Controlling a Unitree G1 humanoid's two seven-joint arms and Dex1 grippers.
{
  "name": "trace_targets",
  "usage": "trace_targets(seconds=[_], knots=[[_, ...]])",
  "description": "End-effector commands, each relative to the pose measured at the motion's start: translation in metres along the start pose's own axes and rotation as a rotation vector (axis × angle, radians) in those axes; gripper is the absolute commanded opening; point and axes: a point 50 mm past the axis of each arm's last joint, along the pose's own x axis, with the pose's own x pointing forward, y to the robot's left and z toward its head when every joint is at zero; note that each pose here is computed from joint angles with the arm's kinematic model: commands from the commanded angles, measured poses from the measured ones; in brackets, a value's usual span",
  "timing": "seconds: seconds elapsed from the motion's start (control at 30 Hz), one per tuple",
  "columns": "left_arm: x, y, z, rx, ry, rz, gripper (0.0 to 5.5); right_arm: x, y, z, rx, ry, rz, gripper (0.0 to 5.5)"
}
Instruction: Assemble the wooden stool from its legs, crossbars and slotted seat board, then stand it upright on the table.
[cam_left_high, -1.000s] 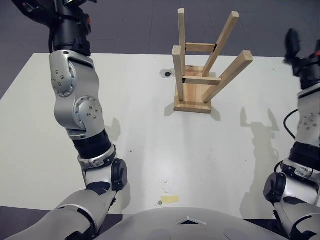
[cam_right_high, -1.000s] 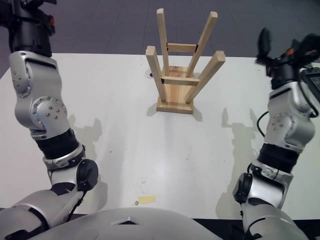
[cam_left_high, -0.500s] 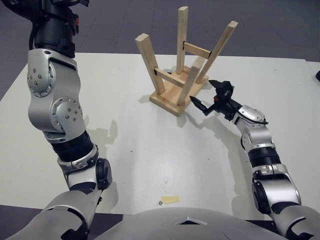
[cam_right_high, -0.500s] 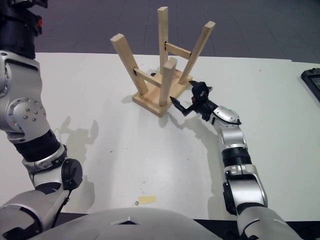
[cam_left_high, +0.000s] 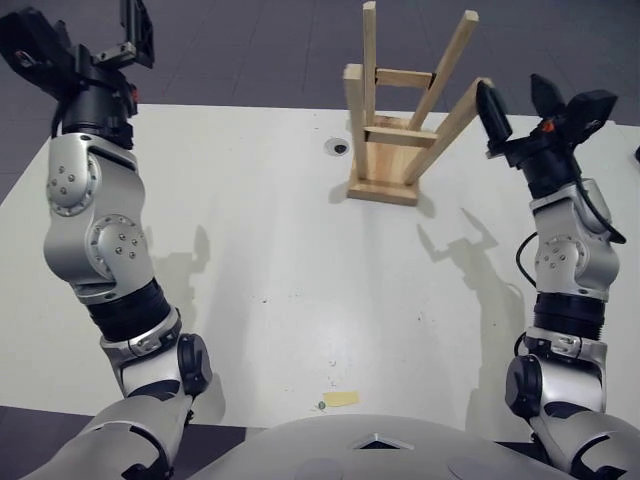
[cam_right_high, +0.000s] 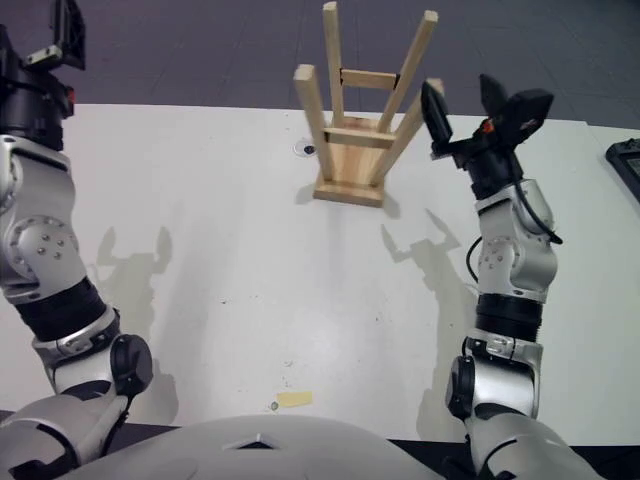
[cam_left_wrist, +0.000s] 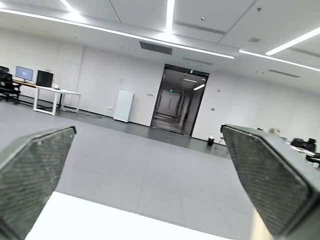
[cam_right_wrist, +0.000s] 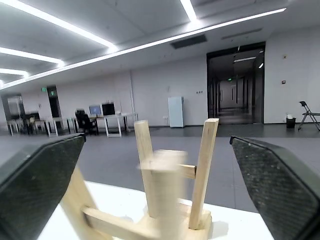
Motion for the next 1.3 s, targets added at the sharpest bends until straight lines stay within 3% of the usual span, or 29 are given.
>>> trace_targets(seconds=[0.03, 0.2, 0.63, 0.9, 1.3], knots=[[0.002, 0.000, -0.002, 0.006, -0.003, -0.002, 5.40, -0.002, 0.008, -0.005, 0.069, -0.001, 0.057, 5.39], [0.000, 0.001, -0.004, 0.000, -0.008, 0.015, 5.40, 0.007, -0.002, 0.000, 0.093, -0.022, -0.020, 5.39], [0.003, -0.010, -0.010, -0.005, -0.014, -0.020, 5.40, 0.051, 0.054, -0.059, -0.006, 0.122, 0.107, 5.39], [0.005, -0.015, -0.011, -0.016, -0.014, -0.025, 5.40, 0.056, 0.055, -0.085, -0.025, 0.211, 0.004, 4.11], [0.003, -0.014, -0.011, -0.016, -0.011, -0.006, 5.40, 0.054, 0.061, -0.092, -0.061, 0.249, -0.013, 2.11]])
